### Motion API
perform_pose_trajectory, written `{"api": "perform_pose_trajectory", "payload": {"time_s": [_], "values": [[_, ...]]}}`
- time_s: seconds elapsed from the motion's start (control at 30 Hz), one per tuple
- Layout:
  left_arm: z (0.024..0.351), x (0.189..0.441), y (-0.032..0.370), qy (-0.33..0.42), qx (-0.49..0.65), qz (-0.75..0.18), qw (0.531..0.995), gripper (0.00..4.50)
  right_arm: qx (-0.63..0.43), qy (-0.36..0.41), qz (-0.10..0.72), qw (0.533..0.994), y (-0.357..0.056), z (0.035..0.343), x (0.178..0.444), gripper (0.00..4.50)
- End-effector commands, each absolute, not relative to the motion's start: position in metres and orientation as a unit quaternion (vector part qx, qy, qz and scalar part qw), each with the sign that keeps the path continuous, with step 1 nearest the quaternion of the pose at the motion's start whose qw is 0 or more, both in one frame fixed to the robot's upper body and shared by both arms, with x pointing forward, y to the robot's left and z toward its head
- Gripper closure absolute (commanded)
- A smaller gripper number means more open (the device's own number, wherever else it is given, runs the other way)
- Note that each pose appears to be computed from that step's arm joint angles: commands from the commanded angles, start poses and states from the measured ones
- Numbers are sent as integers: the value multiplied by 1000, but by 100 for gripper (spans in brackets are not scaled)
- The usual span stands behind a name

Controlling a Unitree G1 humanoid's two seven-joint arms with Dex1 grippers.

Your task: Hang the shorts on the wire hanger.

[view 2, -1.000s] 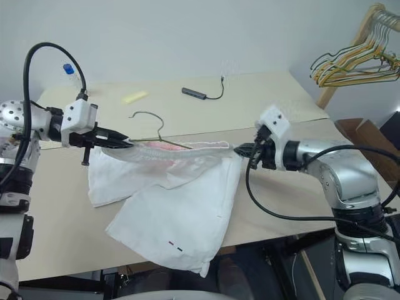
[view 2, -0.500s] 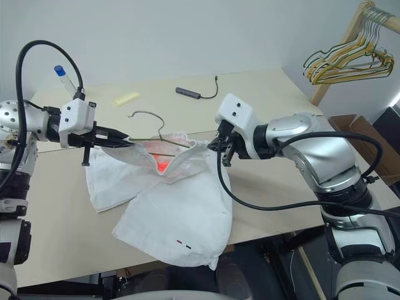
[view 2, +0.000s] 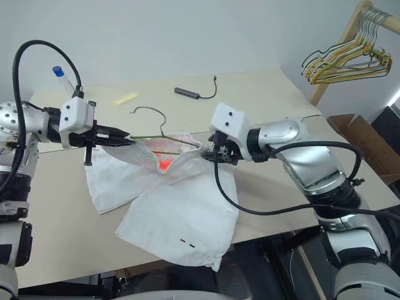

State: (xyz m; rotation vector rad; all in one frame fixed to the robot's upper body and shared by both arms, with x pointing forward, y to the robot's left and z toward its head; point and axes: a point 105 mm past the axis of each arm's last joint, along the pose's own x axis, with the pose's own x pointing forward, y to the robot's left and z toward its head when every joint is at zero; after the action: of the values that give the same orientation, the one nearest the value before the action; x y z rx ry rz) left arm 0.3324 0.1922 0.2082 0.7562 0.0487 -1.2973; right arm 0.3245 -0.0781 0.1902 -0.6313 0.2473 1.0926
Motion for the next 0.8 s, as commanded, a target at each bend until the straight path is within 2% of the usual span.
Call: {"api": "perform_pose_trajectory", "payload": {"time_s": [0.03,0.4,0.5,0.67,0.7,0.8], "values": [[223,332,190,-11,354,-580,734,450,-304,93,520,793,-75,197,323,189],[224,327,185,-22,349,-595,724,450,-262,105,542,792,-67,190,325,189],[223,327,183,-21,351,-596,722,450,-254,109,540,795,-64,187,329,246],[219,330,183,-18,359,-592,721,450,-250,109,538,797,-65,187,330,418],[219,330,183,-18,360,-591,721,450,-250,108,538,798,-65,187,330,440],[216,332,183,-22,360,-590,723,450,-248,108,534,801,-67,189,332,447]]}}
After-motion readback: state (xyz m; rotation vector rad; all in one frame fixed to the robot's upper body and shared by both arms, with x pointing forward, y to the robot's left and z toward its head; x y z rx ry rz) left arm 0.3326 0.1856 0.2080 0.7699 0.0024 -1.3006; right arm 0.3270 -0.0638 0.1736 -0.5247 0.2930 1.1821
